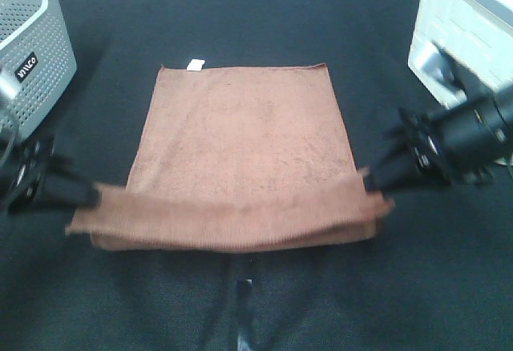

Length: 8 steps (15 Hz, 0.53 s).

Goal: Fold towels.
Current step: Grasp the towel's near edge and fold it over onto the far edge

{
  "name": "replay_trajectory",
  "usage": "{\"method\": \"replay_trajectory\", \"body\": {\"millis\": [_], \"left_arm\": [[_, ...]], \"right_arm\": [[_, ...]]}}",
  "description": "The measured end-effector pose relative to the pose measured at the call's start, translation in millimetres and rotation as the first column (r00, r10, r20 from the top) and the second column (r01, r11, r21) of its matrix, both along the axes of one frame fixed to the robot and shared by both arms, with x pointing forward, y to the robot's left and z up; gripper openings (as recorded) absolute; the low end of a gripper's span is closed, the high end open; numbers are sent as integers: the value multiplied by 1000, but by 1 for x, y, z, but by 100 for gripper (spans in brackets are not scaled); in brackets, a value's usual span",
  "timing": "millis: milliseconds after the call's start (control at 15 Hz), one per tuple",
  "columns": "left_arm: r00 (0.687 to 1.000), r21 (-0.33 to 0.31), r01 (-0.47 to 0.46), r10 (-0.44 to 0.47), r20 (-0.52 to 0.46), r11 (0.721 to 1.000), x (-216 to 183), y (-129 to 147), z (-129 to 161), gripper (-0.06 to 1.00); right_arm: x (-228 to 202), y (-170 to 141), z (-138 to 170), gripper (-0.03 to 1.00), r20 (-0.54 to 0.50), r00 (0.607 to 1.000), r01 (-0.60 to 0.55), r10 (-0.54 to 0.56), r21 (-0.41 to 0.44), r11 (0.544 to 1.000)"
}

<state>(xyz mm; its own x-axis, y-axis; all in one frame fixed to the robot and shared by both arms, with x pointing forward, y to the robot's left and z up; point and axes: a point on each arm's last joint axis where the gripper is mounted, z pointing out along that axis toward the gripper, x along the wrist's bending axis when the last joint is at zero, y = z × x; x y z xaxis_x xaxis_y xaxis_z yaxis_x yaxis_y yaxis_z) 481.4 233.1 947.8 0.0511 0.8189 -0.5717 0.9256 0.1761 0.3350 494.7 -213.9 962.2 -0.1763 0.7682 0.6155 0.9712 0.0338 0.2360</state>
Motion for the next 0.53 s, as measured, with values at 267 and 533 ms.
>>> {"method": "replay_trajectory", "body": {"millis": [267,533], "left_arm": [[994,36,-50,46,95,998,70,-1,6,0],[979,54,-85,74,193,995,129,-2,11,0]], "right_arm": [[75,11,10,0,64,998,-27,25,30,999],[125,15,6,0,81,997,-5,3,20,1000]]}}
